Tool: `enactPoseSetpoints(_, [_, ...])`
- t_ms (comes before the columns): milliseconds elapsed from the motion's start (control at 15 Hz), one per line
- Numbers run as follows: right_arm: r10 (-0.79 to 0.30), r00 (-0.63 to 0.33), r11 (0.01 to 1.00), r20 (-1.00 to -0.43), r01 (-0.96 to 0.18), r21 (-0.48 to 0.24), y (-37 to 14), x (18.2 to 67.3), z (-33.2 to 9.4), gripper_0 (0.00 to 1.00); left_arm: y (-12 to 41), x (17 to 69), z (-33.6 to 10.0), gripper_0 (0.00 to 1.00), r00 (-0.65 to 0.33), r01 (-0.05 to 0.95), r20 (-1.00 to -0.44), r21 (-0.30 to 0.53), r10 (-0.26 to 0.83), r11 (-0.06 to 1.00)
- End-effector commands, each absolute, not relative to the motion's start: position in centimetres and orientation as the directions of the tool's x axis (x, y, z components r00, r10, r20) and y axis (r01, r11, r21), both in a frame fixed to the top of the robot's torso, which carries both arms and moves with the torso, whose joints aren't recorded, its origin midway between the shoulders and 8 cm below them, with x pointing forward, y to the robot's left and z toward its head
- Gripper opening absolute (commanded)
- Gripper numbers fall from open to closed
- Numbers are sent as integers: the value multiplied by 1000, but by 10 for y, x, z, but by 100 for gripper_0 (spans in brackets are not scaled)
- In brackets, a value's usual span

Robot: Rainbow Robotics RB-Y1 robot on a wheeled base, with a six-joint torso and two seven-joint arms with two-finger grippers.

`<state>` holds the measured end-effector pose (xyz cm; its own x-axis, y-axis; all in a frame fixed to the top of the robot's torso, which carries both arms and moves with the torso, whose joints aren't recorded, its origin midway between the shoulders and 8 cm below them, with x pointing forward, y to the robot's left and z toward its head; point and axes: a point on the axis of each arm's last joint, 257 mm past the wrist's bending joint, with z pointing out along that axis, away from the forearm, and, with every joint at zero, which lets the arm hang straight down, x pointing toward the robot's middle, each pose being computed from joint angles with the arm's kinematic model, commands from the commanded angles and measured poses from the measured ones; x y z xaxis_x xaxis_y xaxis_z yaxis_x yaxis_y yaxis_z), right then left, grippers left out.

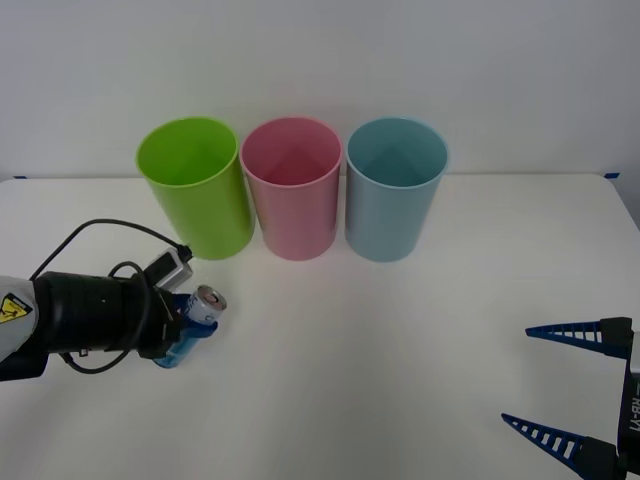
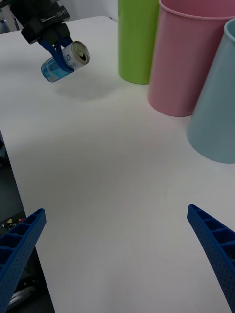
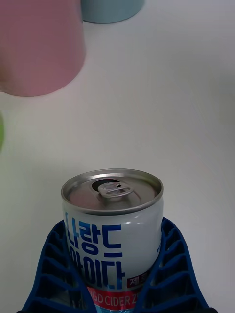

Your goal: Put cans in the blue bin and PET bottles in the pink bin and trash in the green bin.

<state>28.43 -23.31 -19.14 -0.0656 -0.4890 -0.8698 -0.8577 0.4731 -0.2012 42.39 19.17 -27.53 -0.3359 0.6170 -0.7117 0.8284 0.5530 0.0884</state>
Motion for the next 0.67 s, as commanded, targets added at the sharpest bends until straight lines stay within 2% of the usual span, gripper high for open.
enactPoseSetpoints(67, [-489, -66, 473, -870, -858, -201, -233, 284, -191, 100, 175, 410, -255, 0, -294, 859, -772, 45, 563, 510])
enactPoseSetpoints(200, [-489, -66, 473, -870, -858, -201, -233, 284, -191, 100, 160, 409, -239, 0, -252, 874, -814, 41, 523, 483])
enactPoseSetpoints(333, [-489, -66, 473, -870, -858, -201, -233, 284, -191, 100, 143, 416, -218, 0, -175, 882, -861, 78, 477, 464])
enactPoseSetpoints(667, [-489, -66, 473, -870, -858, -201, -233, 284, -191, 100, 112, 425, -176, 0, -111, 892, -925, 69, 363, 447])
